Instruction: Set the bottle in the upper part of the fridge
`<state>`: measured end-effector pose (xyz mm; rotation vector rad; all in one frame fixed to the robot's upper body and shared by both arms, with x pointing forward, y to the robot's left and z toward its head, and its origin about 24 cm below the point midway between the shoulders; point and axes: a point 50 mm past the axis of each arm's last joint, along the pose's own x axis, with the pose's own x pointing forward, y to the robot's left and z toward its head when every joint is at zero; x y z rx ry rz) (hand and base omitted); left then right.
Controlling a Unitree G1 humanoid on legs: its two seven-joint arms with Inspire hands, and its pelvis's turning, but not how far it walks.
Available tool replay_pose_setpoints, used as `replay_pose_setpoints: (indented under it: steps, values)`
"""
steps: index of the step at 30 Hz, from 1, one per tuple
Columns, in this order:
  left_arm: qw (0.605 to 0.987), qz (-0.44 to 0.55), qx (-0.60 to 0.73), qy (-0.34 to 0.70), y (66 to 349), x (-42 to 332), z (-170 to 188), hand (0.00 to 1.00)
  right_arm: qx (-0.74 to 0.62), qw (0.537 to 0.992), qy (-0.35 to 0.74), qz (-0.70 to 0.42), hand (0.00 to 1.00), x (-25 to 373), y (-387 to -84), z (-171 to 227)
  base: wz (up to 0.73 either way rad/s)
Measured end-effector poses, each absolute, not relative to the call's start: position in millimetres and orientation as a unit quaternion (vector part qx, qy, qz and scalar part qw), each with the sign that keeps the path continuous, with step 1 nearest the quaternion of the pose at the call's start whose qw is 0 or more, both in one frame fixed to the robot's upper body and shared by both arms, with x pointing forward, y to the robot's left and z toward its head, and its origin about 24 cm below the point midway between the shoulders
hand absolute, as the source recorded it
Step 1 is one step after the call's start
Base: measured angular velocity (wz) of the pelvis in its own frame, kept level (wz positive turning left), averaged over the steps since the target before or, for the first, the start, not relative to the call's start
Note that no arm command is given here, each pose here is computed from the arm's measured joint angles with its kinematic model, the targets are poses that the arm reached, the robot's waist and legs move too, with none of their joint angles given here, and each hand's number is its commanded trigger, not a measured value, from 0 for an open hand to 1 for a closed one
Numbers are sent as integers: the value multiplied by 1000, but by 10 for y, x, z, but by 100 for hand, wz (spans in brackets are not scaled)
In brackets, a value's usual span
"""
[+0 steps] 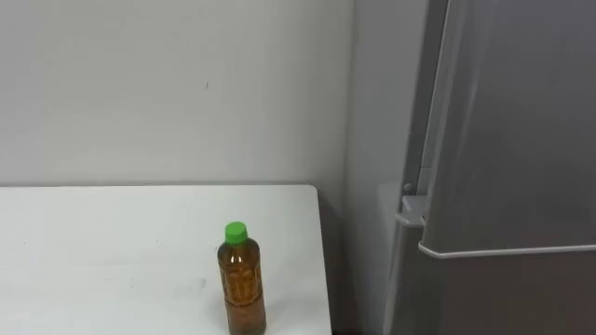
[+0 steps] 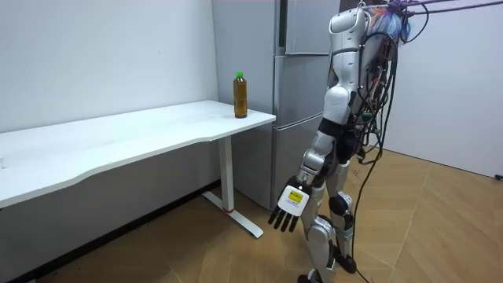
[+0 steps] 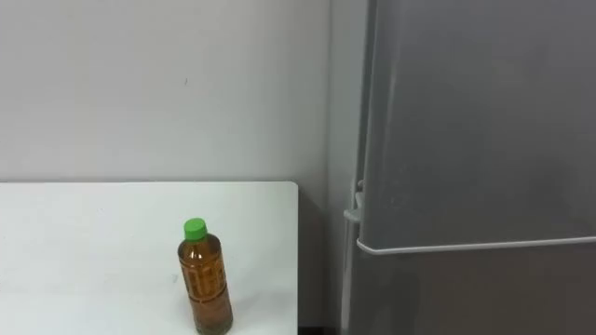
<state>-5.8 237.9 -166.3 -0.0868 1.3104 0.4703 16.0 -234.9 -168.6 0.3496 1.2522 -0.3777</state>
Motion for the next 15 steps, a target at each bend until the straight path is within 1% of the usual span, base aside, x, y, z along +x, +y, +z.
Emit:
replay_pose_setpoints:
  steps: [5, 9, 15]
  values:
    - [768, 202, 4, 608, 2394, -43, -1657, 0, 159, 778, 580, -179, 0, 159, -2349, -1687, 0]
    - [758, 166, 52, 629, 2375, -89, -1666, 0, 159, 778, 581, -180, 0, 159, -2345, -1689, 0]
    - [746, 156, 64, 645, 2369, -135, -1676, 0, 159, 778, 580, -181, 0, 160, -2344, -1689, -1]
